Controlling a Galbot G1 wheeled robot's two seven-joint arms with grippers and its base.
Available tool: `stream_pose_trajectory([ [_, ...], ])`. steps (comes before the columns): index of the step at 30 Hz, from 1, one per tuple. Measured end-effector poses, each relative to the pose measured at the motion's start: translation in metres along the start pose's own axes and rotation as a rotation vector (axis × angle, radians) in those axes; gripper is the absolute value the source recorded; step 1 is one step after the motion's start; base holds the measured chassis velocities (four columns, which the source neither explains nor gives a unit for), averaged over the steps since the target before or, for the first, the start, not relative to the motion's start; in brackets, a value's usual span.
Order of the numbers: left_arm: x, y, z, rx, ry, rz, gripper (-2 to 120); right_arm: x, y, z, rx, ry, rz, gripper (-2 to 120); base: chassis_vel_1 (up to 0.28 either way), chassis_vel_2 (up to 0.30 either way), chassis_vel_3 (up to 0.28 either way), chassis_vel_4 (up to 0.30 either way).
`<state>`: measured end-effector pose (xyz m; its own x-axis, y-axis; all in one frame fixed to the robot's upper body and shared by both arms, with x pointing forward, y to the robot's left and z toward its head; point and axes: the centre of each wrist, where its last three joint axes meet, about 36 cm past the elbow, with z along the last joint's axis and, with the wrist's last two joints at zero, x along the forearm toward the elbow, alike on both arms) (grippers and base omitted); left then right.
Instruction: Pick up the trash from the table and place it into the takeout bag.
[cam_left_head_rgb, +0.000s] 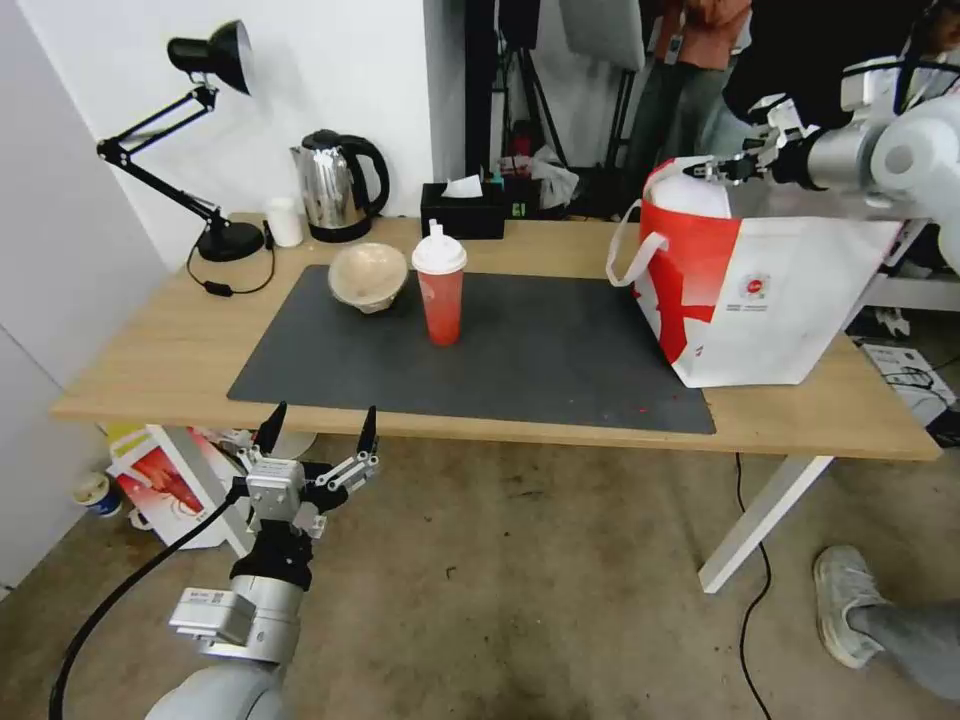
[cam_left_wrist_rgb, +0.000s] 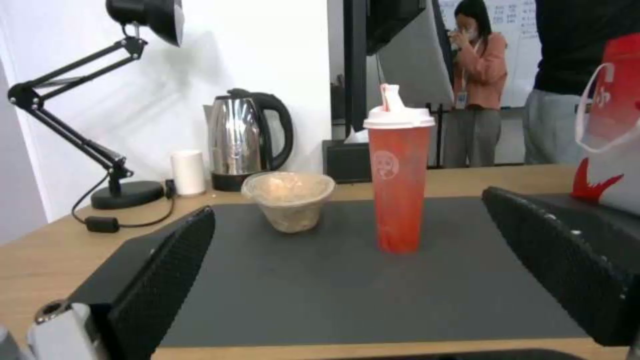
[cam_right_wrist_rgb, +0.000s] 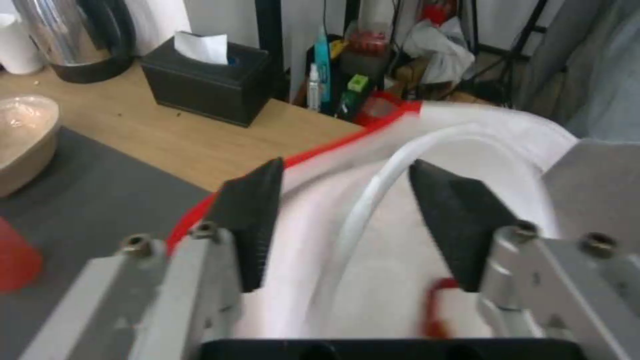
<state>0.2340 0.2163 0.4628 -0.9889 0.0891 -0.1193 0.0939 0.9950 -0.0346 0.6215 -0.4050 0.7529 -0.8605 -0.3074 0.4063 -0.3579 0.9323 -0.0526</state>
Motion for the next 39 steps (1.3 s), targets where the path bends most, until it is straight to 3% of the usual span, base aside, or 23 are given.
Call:
stream_pose_trajectory([
  [13, 0.003, -0.001, -0.005, -0.004, -0.004, -0.003, 100, 0.013, -0.004, 0.000, 0.012, -0.005, 0.031, 99, 0.000, 0.000, 0.000, 0.000],
  [24, 0.005, -0.002, -0.007, -0.005, -0.004, -0.003, 100, 0.027, -0.009, 0.002, 0.012, -0.015, 0.055, 100, 0.000, 0.000, 0.000, 0.000],
  [28, 0.006, -0.002, -0.009, -0.005, -0.007, -0.003, 100, 0.040, -0.011, -0.004, -0.006, -0.064, 0.067, 100, 0.000, 0.000, 0.000, 0.000],
  [33, 0.006, -0.001, -0.011, -0.009, -0.010, -0.006, 100, 0.071, -0.001, -0.007, -0.044, -0.236, 0.063, 100, 0.000, 0.000, 0.000, 0.000],
  [36, 0.006, 0.000, -0.011, -0.011, -0.009, -0.008, 100, 0.090, 0.024, 0.005, -0.038, -0.436, 0.055, 100, 0.000, 0.000, 0.000, 0.000],
  [37, 0.006, 0.000, -0.011, -0.011, -0.009, -0.008, 100, 0.090, 0.024, 0.005, -0.038, -0.436, 0.055, 100, 0.000, 0.000, 0.000, 0.000],
  [39, 0.006, 0.000, -0.011, -0.011, -0.010, -0.009, 100, 0.108, 0.047, 0.014, -0.040, -0.572, 0.060, 100, 0.000, 0.000, 0.000, 0.000],
])
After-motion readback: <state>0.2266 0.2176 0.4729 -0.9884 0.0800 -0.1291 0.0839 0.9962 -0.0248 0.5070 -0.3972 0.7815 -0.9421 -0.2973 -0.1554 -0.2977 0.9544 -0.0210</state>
